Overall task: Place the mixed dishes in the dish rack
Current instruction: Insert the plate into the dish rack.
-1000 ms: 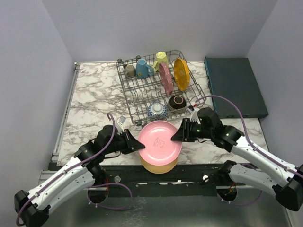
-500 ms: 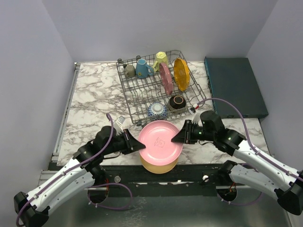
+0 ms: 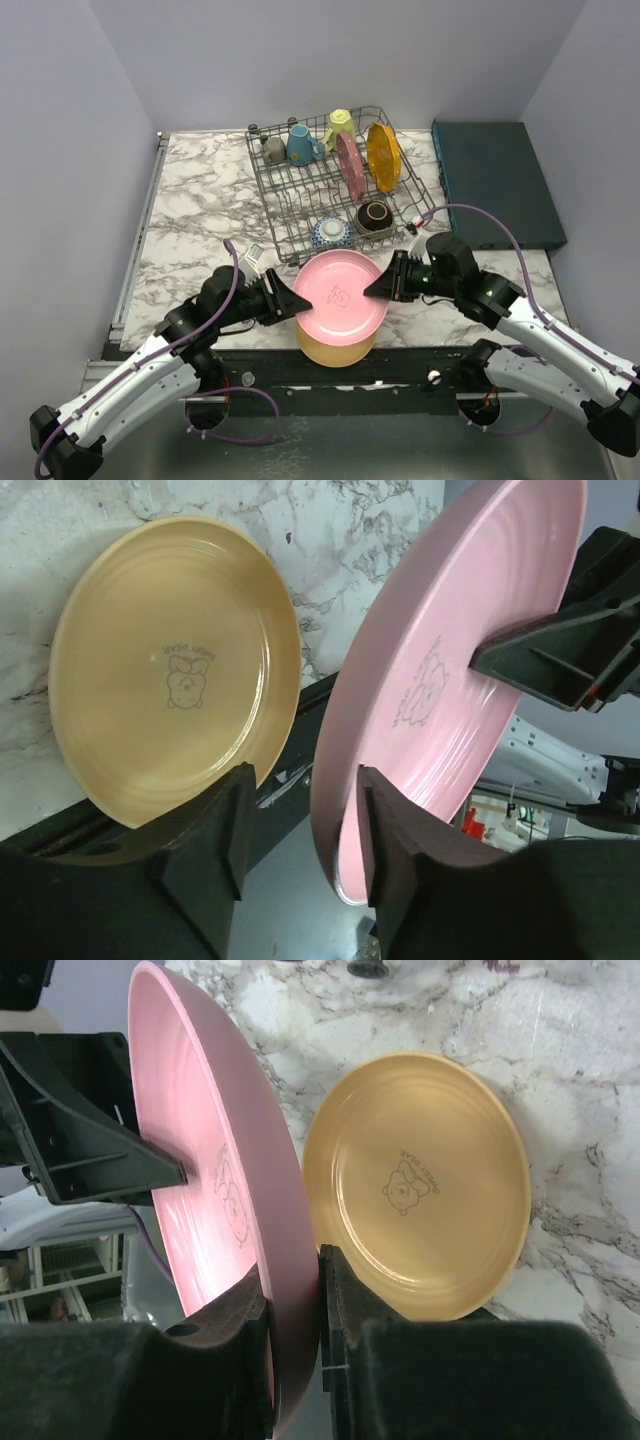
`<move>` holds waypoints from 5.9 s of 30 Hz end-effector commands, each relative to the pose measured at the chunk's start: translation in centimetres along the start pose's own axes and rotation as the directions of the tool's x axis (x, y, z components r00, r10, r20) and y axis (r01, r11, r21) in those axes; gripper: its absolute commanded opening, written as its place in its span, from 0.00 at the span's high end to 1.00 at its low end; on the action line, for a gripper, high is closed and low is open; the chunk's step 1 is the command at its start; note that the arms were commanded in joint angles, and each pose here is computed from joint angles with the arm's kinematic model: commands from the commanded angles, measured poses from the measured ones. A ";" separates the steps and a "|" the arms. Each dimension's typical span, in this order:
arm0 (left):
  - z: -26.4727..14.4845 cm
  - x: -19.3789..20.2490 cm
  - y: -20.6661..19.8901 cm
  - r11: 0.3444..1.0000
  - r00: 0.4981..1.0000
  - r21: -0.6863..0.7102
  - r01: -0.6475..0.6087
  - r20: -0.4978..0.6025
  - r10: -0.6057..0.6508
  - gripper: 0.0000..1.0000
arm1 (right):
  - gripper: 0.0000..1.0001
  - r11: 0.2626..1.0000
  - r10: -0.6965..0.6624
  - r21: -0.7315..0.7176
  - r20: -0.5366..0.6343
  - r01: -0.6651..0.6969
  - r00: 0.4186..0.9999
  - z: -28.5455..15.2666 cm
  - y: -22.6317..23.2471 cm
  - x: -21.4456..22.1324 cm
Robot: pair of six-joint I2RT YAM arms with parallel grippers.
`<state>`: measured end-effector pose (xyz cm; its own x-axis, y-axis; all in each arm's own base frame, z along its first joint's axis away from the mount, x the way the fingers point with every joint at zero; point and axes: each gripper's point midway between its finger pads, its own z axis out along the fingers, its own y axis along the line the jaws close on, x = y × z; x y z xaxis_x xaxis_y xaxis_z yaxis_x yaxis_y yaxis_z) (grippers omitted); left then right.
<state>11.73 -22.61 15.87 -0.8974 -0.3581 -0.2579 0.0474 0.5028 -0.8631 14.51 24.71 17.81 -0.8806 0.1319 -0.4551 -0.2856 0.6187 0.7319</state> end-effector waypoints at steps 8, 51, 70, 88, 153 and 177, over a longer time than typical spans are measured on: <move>-0.8 -1.8 -1.2 0.993 0.992 -0.045 -0.108 0.054 0.110 0.32 | 1.00 0.988 -0.134 0.094 0.141 0.122 0.981 -1.5 2.2 -5.7; -5.4 -8.6 -3.1 0.836 0.808 -0.275 -0.475 0.240 0.538 0.01 | 1.00 0.765 -0.540 0.544 0.250 0.345 0.803 0.4 6.1 -24.1; -5.7 -8.7 -3.3 0.835 0.798 -0.266 -0.481 0.262 0.543 0.01 | 1.00 0.628 -0.631 0.700 0.203 0.340 0.748 5.8 4.4 -29.7; -5.7 -8.9 -3.2 0.836 0.797 -0.273 -0.476 0.267 0.542 0.01 | 1.00 0.509 -0.704 0.786 0.144 0.352 0.696 8.9 3.3 -33.1; -5.7 -9.5 -2.7 0.838 0.800 -0.297 -0.459 0.273 0.534 0.01 | 1.00 0.293 -0.748 0.865 -0.059 0.408 0.662 16.6 -3.4 -33.4; -5.4 -9.6 -2.4 0.839 0.806 -0.305 -0.451 0.265 0.529 0.01 | 0.95 0.317 -0.698 0.827 -0.128 0.464 0.704 20.0 -6.8 -30.3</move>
<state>17.35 -16.37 22.73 -0.5971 -0.2303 -0.7684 0.3166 0.8124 -0.4896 50.82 30.96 19.98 -0.4283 -0.4262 -0.7968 -0.1410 0.9025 -0.4069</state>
